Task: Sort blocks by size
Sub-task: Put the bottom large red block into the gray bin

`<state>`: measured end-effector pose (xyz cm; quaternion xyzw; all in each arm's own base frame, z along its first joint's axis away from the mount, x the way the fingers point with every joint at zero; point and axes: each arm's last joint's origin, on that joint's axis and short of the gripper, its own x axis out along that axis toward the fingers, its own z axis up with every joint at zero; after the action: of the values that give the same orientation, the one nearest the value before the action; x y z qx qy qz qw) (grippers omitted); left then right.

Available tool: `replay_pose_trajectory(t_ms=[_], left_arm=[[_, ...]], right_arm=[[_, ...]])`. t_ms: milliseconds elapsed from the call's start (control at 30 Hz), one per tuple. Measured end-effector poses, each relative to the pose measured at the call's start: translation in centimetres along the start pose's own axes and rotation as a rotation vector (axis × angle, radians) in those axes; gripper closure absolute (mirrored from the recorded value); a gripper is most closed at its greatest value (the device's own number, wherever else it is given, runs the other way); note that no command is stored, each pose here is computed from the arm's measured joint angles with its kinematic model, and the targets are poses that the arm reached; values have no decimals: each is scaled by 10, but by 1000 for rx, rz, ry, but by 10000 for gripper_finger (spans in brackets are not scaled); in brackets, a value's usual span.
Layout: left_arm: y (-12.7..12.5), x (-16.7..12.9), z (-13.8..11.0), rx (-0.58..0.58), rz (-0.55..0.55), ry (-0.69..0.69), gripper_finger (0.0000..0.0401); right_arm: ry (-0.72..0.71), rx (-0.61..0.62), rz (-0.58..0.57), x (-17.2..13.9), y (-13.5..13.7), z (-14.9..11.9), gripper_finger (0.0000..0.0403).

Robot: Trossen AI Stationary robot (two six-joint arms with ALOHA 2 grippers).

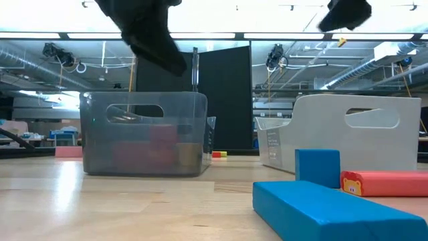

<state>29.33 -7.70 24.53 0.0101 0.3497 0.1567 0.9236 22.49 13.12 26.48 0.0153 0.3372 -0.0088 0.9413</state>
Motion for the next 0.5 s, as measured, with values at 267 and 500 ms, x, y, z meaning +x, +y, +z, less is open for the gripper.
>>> replay_pose_trajectory(t_ms=[267,500], left_arm=[[12,-20,15,-97,-17,-111,129],[10,-35,9,-69,47,-108,129]], right_arm=[[40,58,-141,10,-56,28,87],[118,-40,80,8,-43,23,87]])
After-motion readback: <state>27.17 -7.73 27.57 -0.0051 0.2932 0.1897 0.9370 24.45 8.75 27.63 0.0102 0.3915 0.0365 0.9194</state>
